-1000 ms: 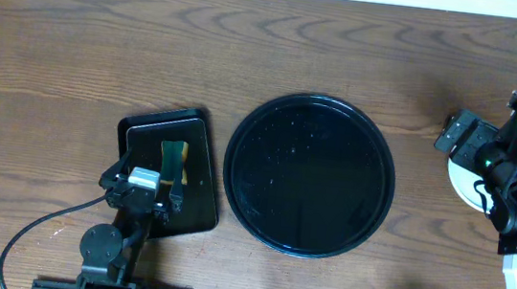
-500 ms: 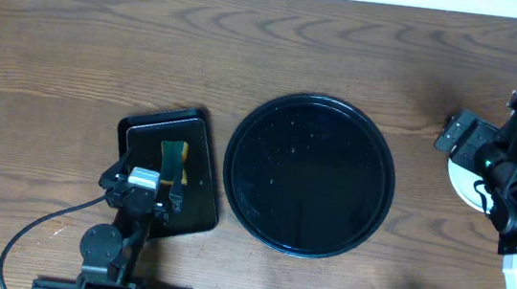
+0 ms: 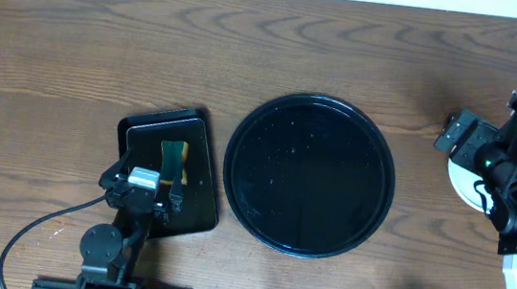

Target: Clean dirty plates on tray and stack at the side

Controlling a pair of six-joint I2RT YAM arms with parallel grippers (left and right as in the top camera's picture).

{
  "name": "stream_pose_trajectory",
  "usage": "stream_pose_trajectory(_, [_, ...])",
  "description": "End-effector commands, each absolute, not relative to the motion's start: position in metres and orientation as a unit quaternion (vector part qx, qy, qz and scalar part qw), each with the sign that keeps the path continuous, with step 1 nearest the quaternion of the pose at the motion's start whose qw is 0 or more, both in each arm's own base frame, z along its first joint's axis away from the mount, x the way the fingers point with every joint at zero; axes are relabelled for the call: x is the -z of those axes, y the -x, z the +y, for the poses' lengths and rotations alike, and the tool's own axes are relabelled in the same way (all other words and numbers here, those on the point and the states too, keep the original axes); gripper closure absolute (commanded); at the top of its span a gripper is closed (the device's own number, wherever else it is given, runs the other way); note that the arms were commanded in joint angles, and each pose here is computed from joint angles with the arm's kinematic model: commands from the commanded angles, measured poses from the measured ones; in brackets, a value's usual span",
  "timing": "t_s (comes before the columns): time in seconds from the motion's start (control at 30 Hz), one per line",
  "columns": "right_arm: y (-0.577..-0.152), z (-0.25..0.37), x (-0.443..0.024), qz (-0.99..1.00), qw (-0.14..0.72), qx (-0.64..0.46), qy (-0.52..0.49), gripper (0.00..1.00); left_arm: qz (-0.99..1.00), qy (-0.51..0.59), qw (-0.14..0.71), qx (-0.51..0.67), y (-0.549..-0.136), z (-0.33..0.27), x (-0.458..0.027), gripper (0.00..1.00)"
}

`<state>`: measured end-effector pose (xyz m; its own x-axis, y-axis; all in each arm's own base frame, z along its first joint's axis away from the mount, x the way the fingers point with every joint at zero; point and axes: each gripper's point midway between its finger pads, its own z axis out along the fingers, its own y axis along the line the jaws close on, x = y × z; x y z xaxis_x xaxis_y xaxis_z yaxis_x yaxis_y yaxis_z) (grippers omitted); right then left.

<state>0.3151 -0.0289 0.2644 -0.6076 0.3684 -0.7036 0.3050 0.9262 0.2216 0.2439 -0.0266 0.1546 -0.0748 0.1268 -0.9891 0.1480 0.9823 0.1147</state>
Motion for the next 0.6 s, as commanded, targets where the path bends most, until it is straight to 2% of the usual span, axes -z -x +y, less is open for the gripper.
stream_pose_trajectory(0.0, [-0.306, -0.028, -0.282, 0.887, 0.425, -0.036, -0.178, 0.01, 0.749, -0.100, 0.655, 0.010, -0.243, -0.028, -0.140, 0.09])
stream_pose_trajectory(0.13, [-0.288, -0.036, -0.316, 0.856, 0.482, -0.018, -0.187, 0.01, 0.748, -0.100, 0.656, 0.010, -0.243, -0.028, -0.140, 0.09])
stream_pose_trajectory(0.37, [-0.244, -0.031, -0.397, 0.747, 0.641, -0.043, -0.170, 0.01, 0.748, -0.100, 0.656, 0.010, -0.243, -0.028, -0.140, 0.09])
stream_pose_trajectory(0.57, [-0.204, -0.027, -0.424, 0.647, 0.741, -0.070, -0.162, 0.01, 0.748, -0.100, 0.656, 0.010, -0.243, -0.028, -0.140, 0.09])
